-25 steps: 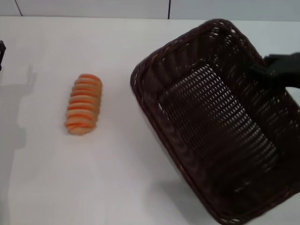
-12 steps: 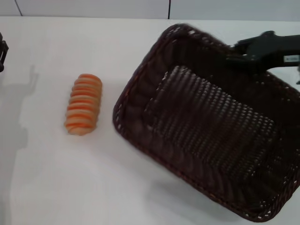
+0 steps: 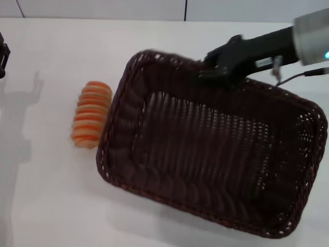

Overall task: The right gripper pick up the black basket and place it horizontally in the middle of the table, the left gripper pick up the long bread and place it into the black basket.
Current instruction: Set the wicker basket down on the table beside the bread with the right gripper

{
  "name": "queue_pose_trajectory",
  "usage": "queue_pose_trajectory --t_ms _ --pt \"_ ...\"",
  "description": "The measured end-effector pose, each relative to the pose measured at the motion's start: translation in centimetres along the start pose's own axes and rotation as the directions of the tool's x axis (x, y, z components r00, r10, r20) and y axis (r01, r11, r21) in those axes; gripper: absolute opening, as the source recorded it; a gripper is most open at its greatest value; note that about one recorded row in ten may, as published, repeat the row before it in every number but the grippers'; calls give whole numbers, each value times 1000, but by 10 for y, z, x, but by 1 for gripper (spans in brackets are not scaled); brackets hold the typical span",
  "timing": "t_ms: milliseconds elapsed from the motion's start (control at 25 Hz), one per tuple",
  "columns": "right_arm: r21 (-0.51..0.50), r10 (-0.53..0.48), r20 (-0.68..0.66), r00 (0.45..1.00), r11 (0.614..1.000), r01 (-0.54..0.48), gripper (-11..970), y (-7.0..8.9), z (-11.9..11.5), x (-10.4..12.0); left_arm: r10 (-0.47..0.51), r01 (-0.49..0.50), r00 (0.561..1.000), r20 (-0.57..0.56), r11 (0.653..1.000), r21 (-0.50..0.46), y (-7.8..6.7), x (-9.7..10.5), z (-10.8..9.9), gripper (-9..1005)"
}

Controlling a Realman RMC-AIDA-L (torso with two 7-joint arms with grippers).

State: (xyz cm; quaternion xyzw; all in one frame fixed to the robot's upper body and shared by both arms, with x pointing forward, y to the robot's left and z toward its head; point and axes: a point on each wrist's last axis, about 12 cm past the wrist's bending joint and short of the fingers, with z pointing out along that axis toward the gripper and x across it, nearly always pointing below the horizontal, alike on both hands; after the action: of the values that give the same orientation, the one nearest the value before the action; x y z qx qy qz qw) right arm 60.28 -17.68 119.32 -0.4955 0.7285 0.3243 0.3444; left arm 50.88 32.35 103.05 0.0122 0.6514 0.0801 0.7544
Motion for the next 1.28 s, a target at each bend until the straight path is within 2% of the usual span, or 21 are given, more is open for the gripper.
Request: queue_pose_trajectory --t_ms 320,880,1280 --pt "-26 -44 -100 994 999 41 202 -2 33 -4 0 0 1000 1 1000 2 0 0 0 784" --pt "-110 -166 -150 975 982 151 195 11 53 -6 1 -1 1000 2 1000 7 -1 0 1 784" --pt "-71 -178 -147 973 983 169 194 7 58 -8 3 -3 1000 -4 1000 6 0 1 -1 784"
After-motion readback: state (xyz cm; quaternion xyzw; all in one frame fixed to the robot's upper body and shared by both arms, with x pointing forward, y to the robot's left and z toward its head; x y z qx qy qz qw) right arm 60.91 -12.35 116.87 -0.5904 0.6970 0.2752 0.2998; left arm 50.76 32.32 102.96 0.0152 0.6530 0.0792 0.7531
